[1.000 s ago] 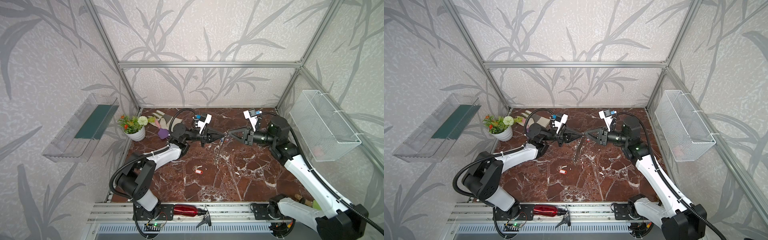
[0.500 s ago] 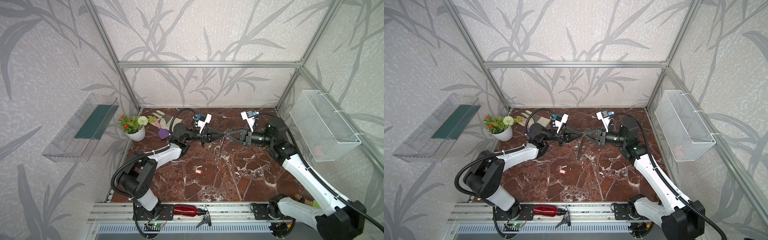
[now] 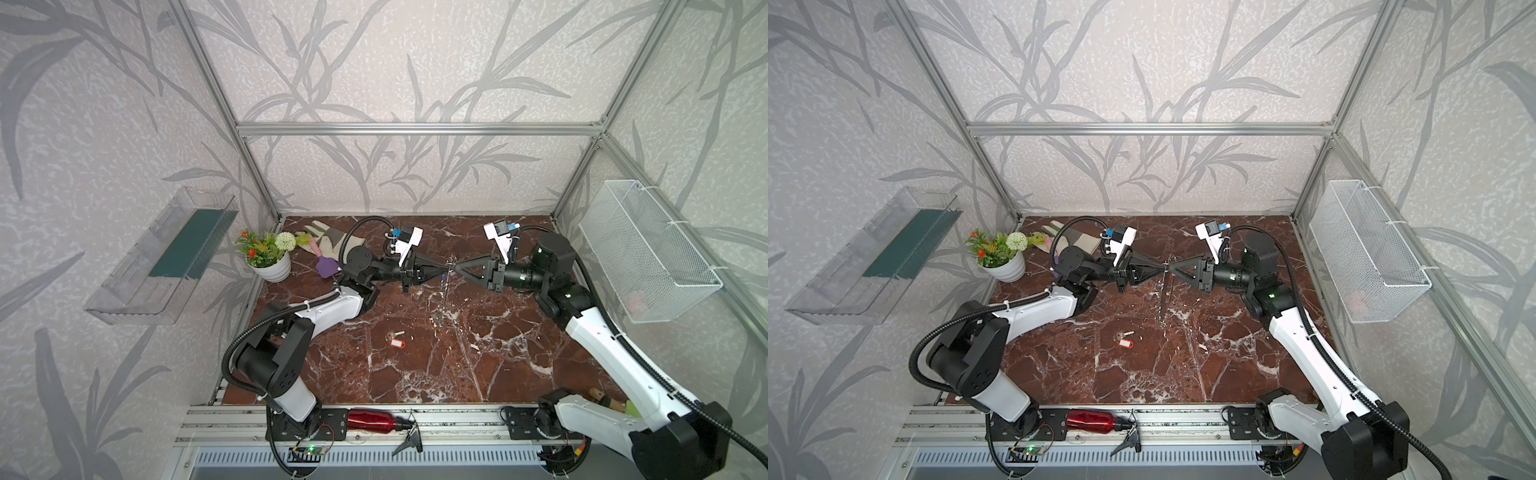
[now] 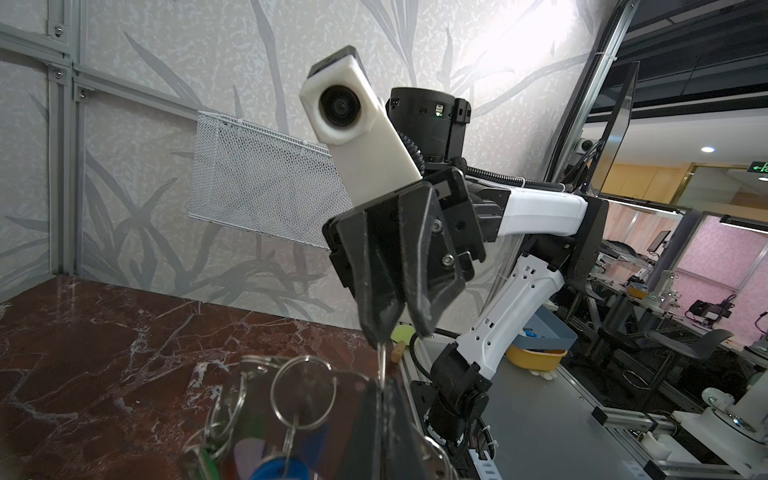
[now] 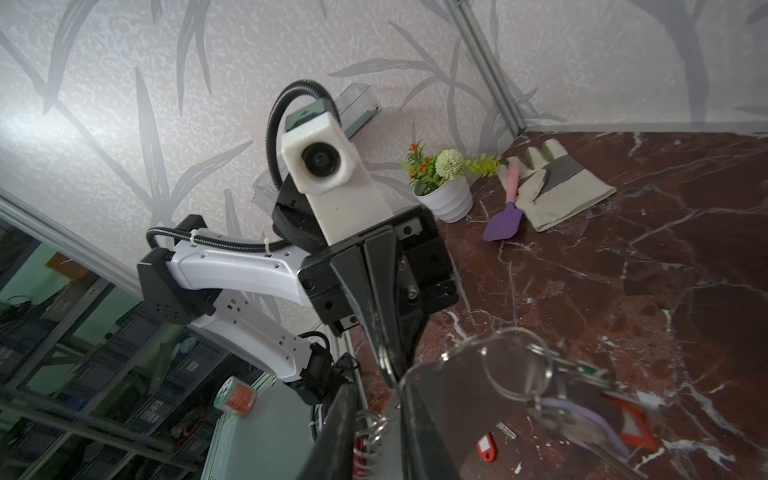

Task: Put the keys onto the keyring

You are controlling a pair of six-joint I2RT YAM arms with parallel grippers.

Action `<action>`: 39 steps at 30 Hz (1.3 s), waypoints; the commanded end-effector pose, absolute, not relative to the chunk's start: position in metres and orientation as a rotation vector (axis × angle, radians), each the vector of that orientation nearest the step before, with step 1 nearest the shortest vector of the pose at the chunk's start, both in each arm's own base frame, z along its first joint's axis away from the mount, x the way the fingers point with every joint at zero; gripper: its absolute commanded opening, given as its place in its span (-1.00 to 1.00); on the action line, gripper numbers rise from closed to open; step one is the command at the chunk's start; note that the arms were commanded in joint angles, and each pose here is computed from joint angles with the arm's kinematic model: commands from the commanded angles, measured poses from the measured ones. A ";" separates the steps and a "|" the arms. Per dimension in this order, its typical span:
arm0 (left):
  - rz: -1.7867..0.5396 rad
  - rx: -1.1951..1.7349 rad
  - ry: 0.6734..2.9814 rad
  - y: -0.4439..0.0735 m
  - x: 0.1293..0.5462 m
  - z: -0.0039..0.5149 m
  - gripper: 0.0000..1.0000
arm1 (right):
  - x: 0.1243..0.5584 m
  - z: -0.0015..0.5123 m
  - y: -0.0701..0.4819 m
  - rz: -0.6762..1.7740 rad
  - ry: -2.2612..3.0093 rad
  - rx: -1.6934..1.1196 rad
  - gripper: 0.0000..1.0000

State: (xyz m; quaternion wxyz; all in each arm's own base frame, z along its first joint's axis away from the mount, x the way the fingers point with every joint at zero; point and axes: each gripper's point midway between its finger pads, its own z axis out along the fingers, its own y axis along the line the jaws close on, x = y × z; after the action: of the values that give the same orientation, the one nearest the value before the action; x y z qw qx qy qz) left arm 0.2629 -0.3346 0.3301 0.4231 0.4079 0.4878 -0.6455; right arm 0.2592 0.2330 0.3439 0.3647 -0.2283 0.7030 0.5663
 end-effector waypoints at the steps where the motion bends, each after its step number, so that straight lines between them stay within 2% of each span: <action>1: -1.601 1.032 1.154 -0.333 0.261 0.346 -1.00 | 0.257 0.351 0.231 1.471 1.779 -0.597 -0.51; 15: -1.604 1.028 1.160 -0.334 0.261 0.345 -1.00 | 0.254 0.337 0.246 1.511 1.797 -0.633 -0.45; 25: -1.608 1.026 1.164 -0.334 0.262 0.344 -1.00 | 0.255 0.330 0.254 1.519 1.804 -0.651 -0.70; 31: -1.613 1.026 1.174 -0.334 0.262 0.340 -1.00 | 0.257 0.327 0.253 1.518 1.805 -0.629 -0.99; 38: -1.614 1.016 1.204 -0.329 0.261 0.336 -1.00 | 0.258 0.321 0.251 1.484 1.811 -0.627 -1.00; 39: -1.611 1.005 1.214 -0.327 0.261 0.336 -0.90 | 0.258 0.320 0.251 1.476 1.809 -0.628 -1.00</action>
State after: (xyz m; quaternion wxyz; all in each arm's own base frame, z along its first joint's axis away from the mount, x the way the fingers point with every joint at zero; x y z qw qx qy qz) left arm 0.2666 -0.3339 0.3238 0.4079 0.3952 0.5040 -0.6507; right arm 0.2598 0.2510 0.3210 0.3466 -0.2396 0.7011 0.5753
